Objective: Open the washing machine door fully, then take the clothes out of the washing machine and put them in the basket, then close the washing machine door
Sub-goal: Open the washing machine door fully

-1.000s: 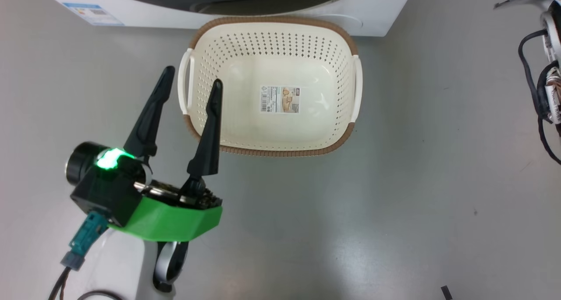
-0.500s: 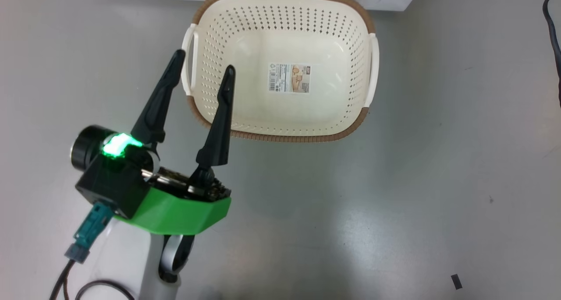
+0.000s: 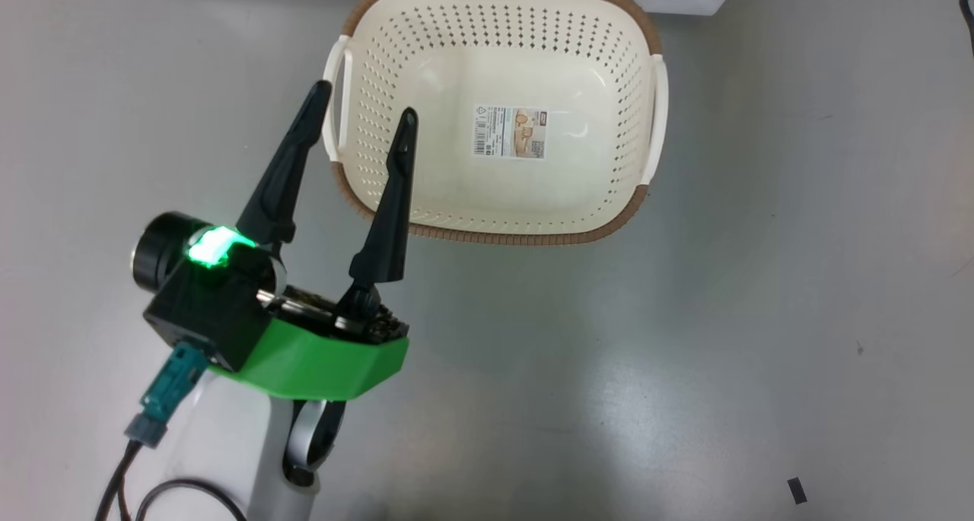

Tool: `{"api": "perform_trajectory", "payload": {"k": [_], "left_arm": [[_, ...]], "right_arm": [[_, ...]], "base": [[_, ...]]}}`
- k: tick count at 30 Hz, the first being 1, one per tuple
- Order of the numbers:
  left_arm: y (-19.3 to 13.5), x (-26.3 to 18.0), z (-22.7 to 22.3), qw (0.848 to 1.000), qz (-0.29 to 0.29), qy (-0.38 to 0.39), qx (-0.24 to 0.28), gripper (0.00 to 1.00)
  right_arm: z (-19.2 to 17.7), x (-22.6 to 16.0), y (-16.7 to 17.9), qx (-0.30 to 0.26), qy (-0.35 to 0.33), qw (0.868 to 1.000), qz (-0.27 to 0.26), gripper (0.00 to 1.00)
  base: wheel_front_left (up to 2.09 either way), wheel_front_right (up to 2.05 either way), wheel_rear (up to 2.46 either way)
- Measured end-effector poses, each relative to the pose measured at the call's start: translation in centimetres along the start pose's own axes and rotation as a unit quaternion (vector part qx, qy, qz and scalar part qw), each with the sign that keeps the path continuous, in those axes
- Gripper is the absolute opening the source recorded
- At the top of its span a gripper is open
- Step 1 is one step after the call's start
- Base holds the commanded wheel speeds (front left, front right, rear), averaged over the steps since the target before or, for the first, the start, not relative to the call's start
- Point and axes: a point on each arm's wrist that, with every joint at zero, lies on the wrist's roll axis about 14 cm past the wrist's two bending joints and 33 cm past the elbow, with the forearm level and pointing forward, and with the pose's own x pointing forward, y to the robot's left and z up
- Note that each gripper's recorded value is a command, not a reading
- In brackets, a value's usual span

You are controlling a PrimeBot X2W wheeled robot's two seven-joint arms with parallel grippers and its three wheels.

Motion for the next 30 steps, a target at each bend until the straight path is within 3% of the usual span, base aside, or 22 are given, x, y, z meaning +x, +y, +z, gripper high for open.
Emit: {"api": "perform_trajectory", "payload": {"k": [14,30], "left_arm": [[-0.7,0.1,0.7,1.0,-0.007,-0.006,-0.008,1.0],[-0.2,-1.3,2.9,1.0,0.008,-0.018,0.003,1.0]], "right_arm": [[-1.3,-1.2,1.5,-0.006,0.027,1.0,0.008,0.0],[-5.5,-3.4,4.3,0.003,0.059,0.998,0.017,0.0]], "base": [[0.0,0.0,0.0],[0.0,0.0,0.0]]}}
